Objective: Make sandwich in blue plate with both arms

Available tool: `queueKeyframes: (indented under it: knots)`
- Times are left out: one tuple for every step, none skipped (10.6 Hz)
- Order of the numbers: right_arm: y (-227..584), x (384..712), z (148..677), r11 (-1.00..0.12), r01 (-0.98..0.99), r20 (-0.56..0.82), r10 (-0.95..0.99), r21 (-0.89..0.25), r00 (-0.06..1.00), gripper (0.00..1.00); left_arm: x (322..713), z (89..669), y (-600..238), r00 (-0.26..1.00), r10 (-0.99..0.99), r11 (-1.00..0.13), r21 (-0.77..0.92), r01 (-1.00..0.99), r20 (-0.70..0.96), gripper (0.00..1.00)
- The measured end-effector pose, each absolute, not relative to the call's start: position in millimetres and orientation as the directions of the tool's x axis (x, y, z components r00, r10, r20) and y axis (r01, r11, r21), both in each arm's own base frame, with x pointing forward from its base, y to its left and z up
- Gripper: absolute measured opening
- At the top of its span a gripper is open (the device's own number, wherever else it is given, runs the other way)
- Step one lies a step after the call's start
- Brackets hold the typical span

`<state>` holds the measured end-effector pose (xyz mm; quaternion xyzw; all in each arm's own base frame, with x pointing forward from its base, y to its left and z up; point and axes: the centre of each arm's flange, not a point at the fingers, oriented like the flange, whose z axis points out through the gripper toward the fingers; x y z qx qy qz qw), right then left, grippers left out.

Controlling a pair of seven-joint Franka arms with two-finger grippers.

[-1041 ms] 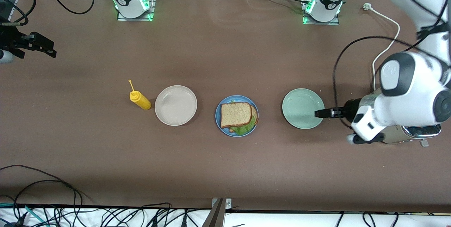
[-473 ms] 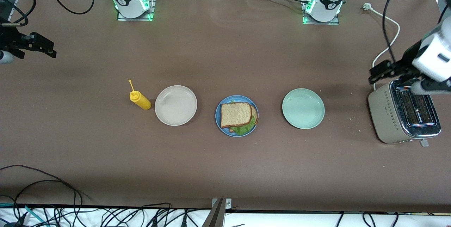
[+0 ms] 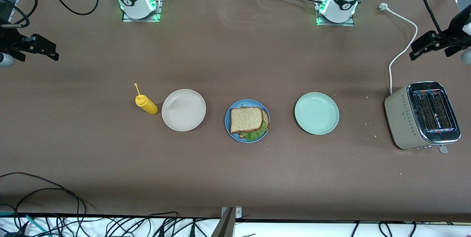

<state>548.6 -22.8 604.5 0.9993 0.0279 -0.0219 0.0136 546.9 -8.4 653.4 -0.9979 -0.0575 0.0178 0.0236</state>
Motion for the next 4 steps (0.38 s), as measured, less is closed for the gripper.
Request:
queueKeyframes:
  knots:
    - [-22.8,548.6,604.5,-0.998,0.056,-0.044,0.055,0.026,0.997,1.00,546.0,651.6,-9.1,0.993,0.114,-0.992,-0.051,0.112,-0.040,1.00]
    - [-22.8,548.6,604.5,-0.998,0.056,-0.044,0.055,0.026,0.997,1.00,546.3,647.9,-10.2,0.992,0.114,-0.992,-0.052,0.112,-0.051,1.00]
    - [-22.8,548.6,604.6,-0.998,0.056,-0.044,0.055,0.026,0.997,1.00,547.1,644.5,-10.5,0.991,0.117,-0.992,-0.054,0.114,-0.059,1.00]
    - [-22.8,548.6,604.5,-0.998,0.056,-0.044,0.055,0.026,0.997,1.00,547.8,642.1,-10.6,0.991,0.118,-0.992,-0.055,0.115,-0.064,1.00]
